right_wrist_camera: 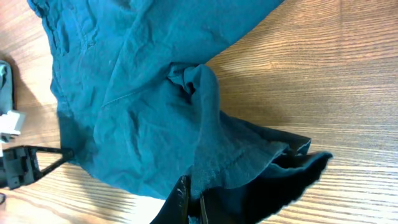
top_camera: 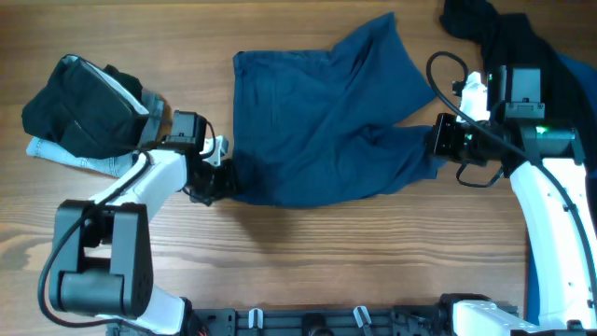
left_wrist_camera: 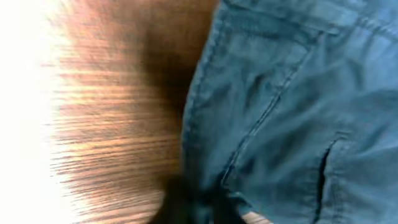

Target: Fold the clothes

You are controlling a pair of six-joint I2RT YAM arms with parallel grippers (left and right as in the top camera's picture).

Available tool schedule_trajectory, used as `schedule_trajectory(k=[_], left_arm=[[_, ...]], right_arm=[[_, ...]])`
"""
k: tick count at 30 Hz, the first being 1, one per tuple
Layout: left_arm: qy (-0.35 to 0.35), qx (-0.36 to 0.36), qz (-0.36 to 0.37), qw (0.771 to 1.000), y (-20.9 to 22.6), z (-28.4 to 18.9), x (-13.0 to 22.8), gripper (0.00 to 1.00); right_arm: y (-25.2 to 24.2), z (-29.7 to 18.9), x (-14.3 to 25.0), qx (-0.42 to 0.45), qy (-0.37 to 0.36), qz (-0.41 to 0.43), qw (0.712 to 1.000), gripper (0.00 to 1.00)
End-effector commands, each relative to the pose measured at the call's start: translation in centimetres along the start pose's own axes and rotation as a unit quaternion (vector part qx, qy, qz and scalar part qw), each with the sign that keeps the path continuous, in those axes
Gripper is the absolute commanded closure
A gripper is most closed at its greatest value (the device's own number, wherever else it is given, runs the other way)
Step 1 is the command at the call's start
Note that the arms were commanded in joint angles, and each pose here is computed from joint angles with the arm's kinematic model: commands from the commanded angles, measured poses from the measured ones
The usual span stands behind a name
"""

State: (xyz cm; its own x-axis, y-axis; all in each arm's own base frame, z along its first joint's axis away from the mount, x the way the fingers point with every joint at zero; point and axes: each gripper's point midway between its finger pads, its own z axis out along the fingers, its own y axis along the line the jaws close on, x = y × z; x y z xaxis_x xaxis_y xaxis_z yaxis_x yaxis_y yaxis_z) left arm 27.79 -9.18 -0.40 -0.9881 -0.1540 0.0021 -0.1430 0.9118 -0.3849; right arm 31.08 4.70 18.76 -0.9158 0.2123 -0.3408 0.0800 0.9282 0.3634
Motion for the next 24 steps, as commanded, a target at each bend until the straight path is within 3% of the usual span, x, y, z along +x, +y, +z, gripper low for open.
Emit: schedule_trajectory(k=[1,7,14,19,24], left_arm=[[0.003,0.036,-0.009,0.999,-1.1,-0.1,0.1,0.96],[-0.096,0.082,0.021,0.992,-5.0,-11.0,-3.9,0.96],[-0.262,0.096,0.077,0.957,-8.3,-22.2,-2.2,0.96],[-0.34,0.017,0.061,0.938,-6.0,-25.7,-0.9,0.96],[-0.347,-0.065,0.028,0.935,-2.9,-24.6,-4.2,0.96]], right_arm=[[-0.1,-0.2,-0.6,0.005,-0.011,-0.011,1.0,0.94],[-0.4,-0.2,0.4,0.011,0.009,-0.006,1.0,0.96],[-0.1,-1.8,2.7,0.008,0.031,-0.017,0.999,0.96],[1.2,-5.7,2.9,-0.002,-0.029,-0.038,0.999,0.96],[0.9,-3.2,0.3,-0.004,-0.032,-0.031,0.999,0.96]])
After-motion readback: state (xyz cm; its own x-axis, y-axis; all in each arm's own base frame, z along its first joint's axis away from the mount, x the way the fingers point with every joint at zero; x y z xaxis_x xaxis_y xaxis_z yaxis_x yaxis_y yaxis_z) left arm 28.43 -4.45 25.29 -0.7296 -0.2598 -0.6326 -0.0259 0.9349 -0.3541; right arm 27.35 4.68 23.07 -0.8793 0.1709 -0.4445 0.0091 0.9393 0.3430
